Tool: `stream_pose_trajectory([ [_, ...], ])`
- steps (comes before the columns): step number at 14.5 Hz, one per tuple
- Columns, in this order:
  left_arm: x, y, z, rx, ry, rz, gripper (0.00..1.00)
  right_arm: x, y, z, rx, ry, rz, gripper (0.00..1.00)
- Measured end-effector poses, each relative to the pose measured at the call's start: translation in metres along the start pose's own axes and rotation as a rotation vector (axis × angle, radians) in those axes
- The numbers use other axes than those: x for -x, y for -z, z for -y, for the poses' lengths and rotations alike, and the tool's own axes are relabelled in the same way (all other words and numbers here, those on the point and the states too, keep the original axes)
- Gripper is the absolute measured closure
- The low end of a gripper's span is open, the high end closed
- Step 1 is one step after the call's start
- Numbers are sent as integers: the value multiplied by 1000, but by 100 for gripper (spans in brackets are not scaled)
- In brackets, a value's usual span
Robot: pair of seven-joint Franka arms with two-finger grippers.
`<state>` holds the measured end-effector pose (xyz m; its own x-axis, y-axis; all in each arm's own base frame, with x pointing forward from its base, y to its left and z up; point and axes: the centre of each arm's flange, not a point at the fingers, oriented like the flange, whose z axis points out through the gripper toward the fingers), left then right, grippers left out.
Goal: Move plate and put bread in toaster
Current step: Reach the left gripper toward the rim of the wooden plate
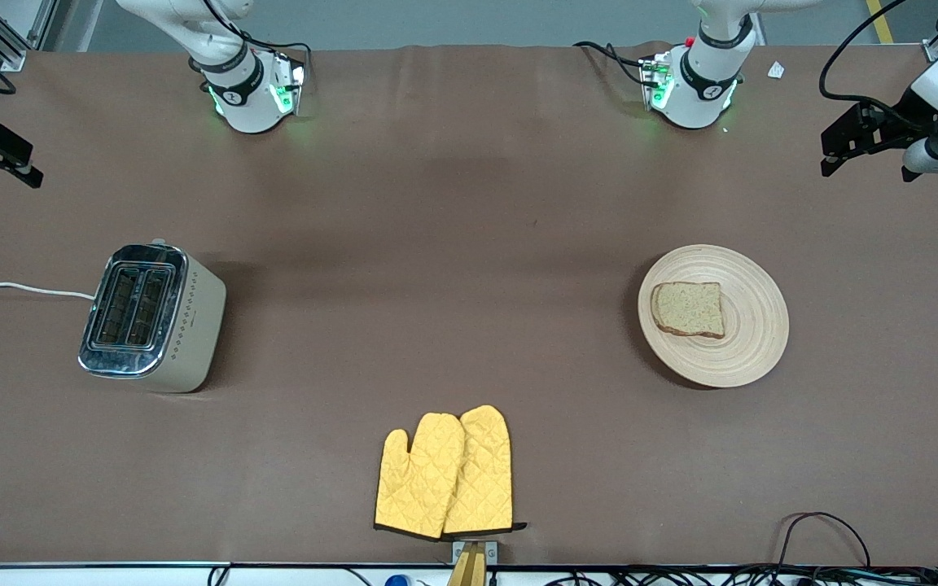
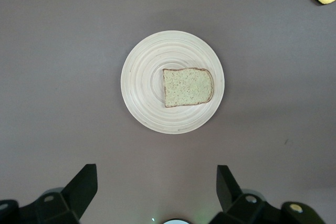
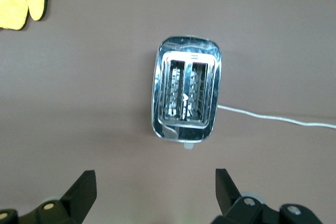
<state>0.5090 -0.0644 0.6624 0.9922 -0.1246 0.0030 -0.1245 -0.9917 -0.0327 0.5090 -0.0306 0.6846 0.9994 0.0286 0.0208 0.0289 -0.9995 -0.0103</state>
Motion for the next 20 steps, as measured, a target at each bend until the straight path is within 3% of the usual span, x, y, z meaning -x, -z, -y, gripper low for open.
stream_pose_trajectory([
  [5, -1, 2, 7, 1, 12, -7, 0, 7, 4, 4, 12, -53, 25, 0],
  [8, -12, 0, 16, 8, 29, -15, 0, 4, 4, 3, 14, -55, 5, 0],
  [13, -50, -66, 100, 217, 197, -19, 0, 2, 0, 4, 15, -56, 5, 0],
  [18, -74, -161, 117, 277, 277, -65, 0, -1, -8, 18, 15, -32, 18, 0],
  [20, -72, -189, 123, 357, 326, -57, 0, -1, -10, 21, 15, -29, 22, 0],
])
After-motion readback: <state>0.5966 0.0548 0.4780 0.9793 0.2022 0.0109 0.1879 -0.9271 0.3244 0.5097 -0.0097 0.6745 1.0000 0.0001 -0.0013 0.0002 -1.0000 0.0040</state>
